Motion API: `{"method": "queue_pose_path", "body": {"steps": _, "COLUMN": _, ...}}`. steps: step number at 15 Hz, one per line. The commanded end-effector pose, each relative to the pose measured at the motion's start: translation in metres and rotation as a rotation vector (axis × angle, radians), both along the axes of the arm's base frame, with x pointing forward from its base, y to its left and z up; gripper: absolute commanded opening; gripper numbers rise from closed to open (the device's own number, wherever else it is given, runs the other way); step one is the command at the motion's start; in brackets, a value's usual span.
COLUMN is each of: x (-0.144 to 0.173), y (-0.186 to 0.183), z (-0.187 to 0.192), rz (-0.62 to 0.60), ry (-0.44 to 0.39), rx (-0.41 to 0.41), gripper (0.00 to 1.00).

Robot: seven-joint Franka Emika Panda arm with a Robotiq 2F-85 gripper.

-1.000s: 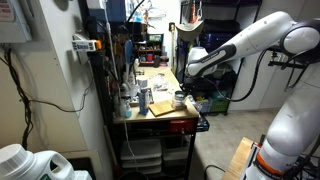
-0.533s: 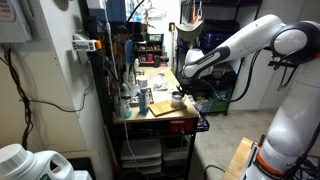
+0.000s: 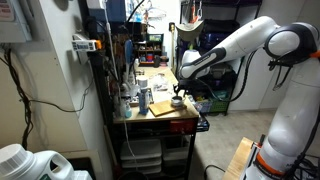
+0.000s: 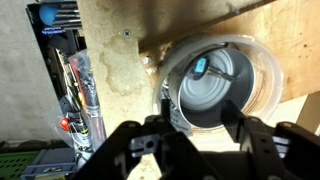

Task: Put the metal bowl in the clear bowl

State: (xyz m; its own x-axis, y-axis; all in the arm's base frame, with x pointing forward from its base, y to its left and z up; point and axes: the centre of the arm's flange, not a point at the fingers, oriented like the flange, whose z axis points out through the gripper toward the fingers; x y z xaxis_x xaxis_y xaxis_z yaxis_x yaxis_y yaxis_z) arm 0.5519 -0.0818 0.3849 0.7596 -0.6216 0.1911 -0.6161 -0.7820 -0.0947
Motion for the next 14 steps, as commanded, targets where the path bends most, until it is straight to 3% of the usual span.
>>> {"method": "queue_pose_path", "body": {"steps": 1, "x": 0.002, "y": 0.004, "z": 0.003, "rz": 0.011, "ry": -0.022, "rx": 0.009, "gripper": 0.67}}
{"method": "queue_pose_path", "body": {"steps": 2, "x": 0.002, "y": 0.005, "z": 0.004, "rz": 0.015, "ry": -0.024, "rx": 0.008, "gripper": 0.63}}
{"method": "queue_pose_path", "body": {"steps": 3, "x": 0.002, "y": 0.007, "z": 0.007, "rz": 0.019, "ry": -0.025, "rx": 0.010, "gripper": 0.81}}
{"method": "queue_pose_path", "body": {"steps": 4, "x": -0.001, "y": 0.010, "z": 0.012, "rz": 0.027, "ry": -0.019, "rx": 0.009, "gripper": 0.92}}
{"method": "queue_pose_path", "body": {"steps": 6, "x": -0.010, "y": 0.015, "z": 0.026, "rz": 0.063, "ry": -0.025, "rx": -0.013, "gripper": 1.00}}
{"method": "queue_pose_path", "body": {"steps": 9, "x": -0.034, "y": 0.028, "z": 0.062, "rz": 0.110, "ry": -0.047, "rx": -0.035, "gripper": 1.00}}
{"method": "queue_pose_path", "body": {"steps": 12, "x": -0.061, "y": 0.038, "z": 0.097, "rz": 0.010, "ry": -0.070, "rx": 0.001, "gripper": 1.00}}
{"method": "queue_pose_path", "body": {"steps": 14, "x": -0.077, "y": 0.043, "z": 0.117, "rz": -0.114, "ry": -0.038, "rx": 0.021, "gripper": 1.00}}
